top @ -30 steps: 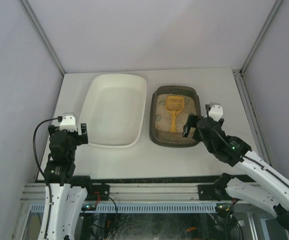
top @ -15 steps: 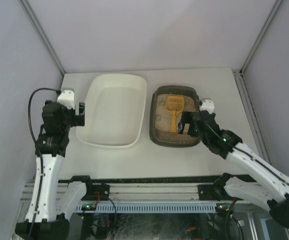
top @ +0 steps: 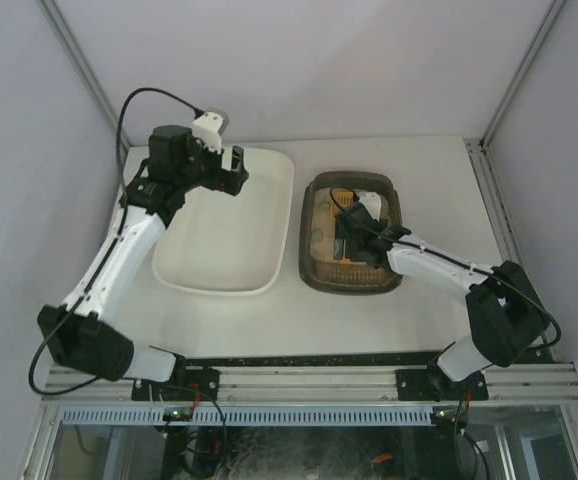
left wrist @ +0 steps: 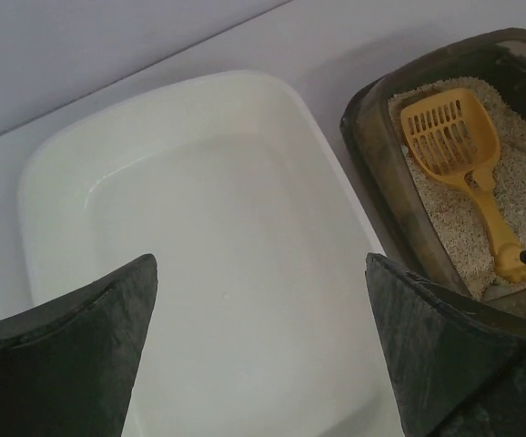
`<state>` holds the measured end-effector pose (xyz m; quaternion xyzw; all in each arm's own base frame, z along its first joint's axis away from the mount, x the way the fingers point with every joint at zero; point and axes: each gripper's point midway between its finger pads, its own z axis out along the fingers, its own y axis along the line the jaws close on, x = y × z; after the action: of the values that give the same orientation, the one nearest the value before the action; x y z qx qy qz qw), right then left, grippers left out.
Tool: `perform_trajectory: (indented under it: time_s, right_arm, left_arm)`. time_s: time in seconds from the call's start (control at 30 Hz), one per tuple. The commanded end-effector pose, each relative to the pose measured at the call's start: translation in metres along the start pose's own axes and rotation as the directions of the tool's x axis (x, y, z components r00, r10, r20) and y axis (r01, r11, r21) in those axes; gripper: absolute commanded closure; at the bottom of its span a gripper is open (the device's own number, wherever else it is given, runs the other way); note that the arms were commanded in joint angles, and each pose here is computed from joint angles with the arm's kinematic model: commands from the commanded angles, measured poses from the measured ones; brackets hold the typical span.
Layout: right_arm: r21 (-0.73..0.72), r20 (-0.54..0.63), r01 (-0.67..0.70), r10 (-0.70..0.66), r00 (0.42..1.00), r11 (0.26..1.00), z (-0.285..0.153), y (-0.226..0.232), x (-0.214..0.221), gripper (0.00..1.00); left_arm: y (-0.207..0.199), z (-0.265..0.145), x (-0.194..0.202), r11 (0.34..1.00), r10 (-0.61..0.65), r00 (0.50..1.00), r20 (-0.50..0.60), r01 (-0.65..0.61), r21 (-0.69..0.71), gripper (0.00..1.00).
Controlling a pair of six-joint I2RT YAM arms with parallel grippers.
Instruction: Clean the litter box
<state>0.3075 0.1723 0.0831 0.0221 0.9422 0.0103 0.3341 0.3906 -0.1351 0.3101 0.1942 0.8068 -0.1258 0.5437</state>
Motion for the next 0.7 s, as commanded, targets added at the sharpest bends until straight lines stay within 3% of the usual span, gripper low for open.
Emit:
perform_trajectory:
  time_s: [0.0,0.13,0.33,0.67]
  right_arm:
    - [-0.067,0.065,-0.095,0.100,0.993,0.993,0.009,0.023,-0.033,0.28]
    - [-0.070,0.046,-0.090,0.094,0.995,0.993,0.026,0.034,-0.037,0.30]
    - [-0.053,0.018,-0.078,0.079,0.997,0.996,0.047,0.045,-0.037,0.39]
    - [0.027,0.009,-0.077,0.077,0.997,0.997,0.060,0.030,-0.037,0.41]
  left_arm:
    - [-0.008,0.028,-0.031,0.999,-0.044,0.999,0.018,0.044,0.032,0.00]
    - [0.005,0.057,-0.028,0.996,-0.085,0.995,-0.061,0.083,-0.025,0.00]
    - [-0.001,0.061,-0.025,0.993,-0.121,0.991,-0.056,0.121,0.002,0.00]
    - [-0.043,0.062,-0.003,0.950,-0.215,0.970,-0.115,0.235,0.205,0.00]
